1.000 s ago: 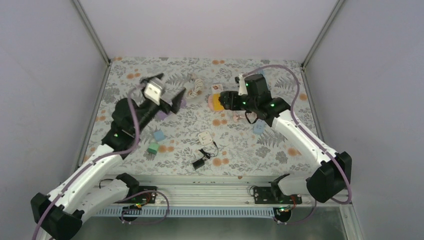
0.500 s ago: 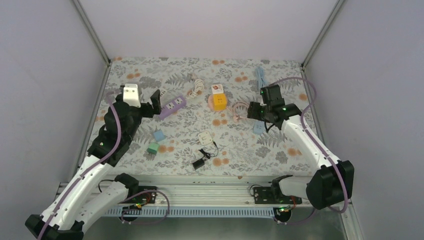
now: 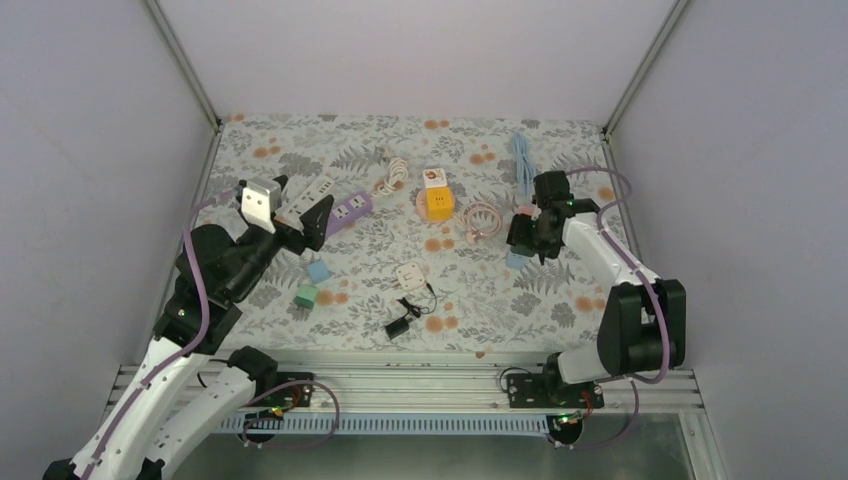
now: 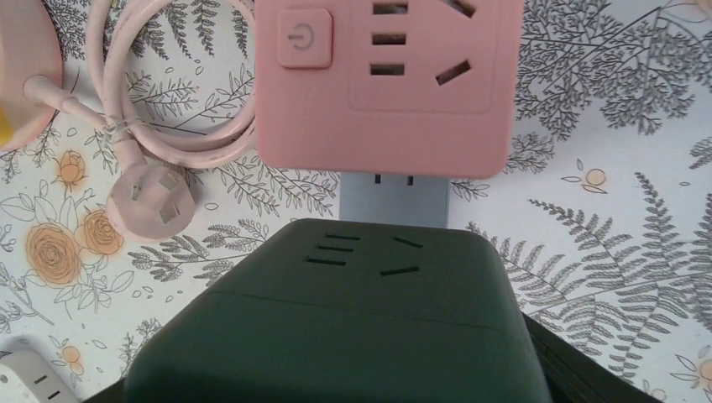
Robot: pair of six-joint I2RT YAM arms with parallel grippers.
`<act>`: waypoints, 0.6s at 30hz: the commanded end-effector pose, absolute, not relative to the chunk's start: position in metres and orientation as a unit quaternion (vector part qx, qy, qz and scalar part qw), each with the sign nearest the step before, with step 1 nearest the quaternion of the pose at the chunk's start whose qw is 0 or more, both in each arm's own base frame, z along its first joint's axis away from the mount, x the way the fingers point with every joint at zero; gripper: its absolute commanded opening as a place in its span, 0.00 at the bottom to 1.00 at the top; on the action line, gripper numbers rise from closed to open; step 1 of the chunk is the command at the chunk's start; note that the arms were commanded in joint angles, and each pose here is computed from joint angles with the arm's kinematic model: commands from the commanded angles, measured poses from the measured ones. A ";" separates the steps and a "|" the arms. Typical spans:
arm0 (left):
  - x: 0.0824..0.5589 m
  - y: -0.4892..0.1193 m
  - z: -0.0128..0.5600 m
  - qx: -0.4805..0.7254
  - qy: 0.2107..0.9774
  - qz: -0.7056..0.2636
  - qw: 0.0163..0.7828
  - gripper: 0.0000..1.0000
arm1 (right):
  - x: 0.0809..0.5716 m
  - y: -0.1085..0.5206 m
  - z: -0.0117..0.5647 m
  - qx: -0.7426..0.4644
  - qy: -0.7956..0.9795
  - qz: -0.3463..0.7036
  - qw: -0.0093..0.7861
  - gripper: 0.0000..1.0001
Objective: Insert the plug
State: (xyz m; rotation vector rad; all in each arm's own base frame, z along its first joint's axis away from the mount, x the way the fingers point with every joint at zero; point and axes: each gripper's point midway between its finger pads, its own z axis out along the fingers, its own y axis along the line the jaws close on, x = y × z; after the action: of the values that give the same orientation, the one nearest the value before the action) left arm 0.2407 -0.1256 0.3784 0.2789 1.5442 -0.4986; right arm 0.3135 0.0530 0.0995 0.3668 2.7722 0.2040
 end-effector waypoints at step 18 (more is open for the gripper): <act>0.235 -0.131 0.381 0.145 0.682 -0.233 0.678 1.00 | 0.326 0.060 0.090 0.140 0.973 0.110 0.144 0.43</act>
State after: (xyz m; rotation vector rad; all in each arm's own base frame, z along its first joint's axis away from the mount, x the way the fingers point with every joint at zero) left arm 0.2345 -0.1280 0.3815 0.3029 1.5284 -0.5192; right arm 0.3220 0.0614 0.0900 0.3833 2.8237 0.2869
